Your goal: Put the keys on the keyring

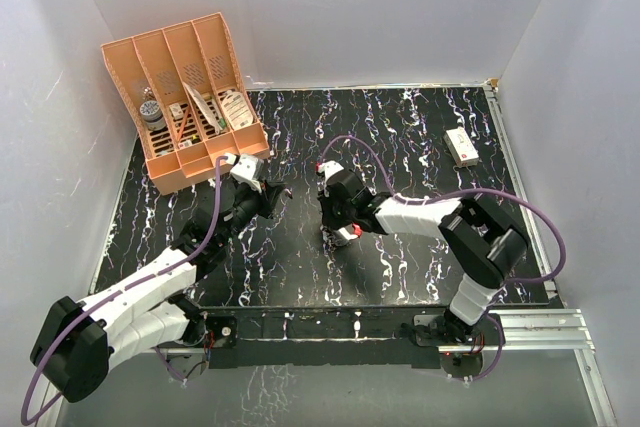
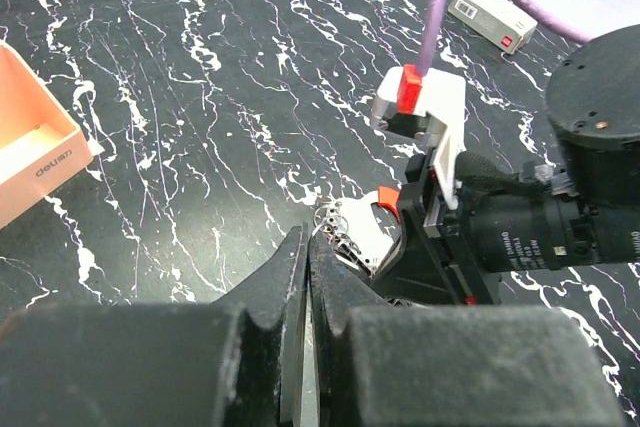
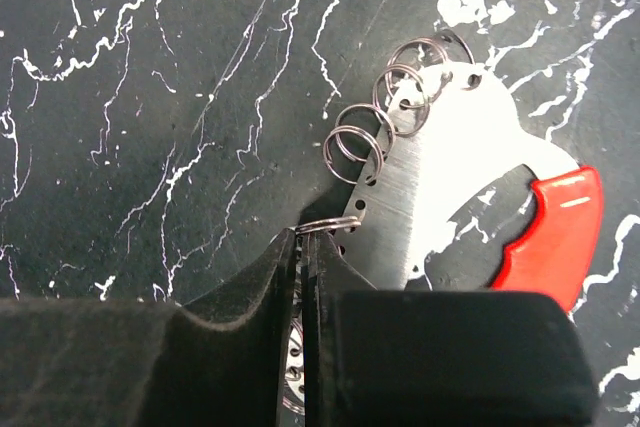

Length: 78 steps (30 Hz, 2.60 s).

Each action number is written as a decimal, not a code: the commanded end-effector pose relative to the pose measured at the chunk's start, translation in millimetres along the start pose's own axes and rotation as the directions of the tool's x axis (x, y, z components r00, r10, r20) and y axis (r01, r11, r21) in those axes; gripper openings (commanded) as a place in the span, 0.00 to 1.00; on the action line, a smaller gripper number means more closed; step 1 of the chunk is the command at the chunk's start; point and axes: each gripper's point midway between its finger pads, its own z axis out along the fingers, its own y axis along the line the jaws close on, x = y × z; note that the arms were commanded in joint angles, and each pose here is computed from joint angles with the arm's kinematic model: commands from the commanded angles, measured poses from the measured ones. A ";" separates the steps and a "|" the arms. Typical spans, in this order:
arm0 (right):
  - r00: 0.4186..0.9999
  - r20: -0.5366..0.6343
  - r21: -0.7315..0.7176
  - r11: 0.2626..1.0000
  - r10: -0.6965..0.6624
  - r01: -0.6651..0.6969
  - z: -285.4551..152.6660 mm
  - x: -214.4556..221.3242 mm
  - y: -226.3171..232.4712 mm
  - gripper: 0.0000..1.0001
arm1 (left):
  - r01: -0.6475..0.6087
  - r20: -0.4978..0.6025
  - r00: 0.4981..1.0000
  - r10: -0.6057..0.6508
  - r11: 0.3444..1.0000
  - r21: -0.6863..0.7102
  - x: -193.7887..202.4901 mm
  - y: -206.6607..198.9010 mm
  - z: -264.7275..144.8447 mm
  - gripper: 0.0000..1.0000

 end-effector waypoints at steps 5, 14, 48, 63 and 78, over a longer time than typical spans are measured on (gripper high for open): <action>0.987 0.139 0.034 0.997 -0.076 0.072 -29.2 -39.7 -0.8 0.04 | 0.004 0.013 1.000 -0.004 1.000 0.008 -1.7 -1.6 0.0 0.00; 0.976 0.176 0.089 0.990 -0.124 0.110 -51.8 -52.9 -9.5 0.07 | 0.007 0.014 1.000 -0.007 1.000 0.014 -1.2 -2.9 1.0 0.00; 0.932 -0.044 0.104 0.930 0.359 -0.353 -23.9 -15.0 20.6 0.44 | 0.004 0.023 1.000 -0.004 1.000 0.017 -0.5 -2.8 -2.0 0.00; 0.934 -0.037 0.172 0.923 0.356 -0.345 -14.3 -7.8 6.9 0.26 | 0.002 0.014 1.000 -0.002 1.000 0.011 4.0 -1.1 -1.2 0.00; 0.958 0.169 0.112 0.961 0.232 -0.252 -52.7 -60.9 5.8 0.14 | 0.004 0.017 1.000 -0.004 1.000 0.012 2.5 -1.4 -1.7 0.00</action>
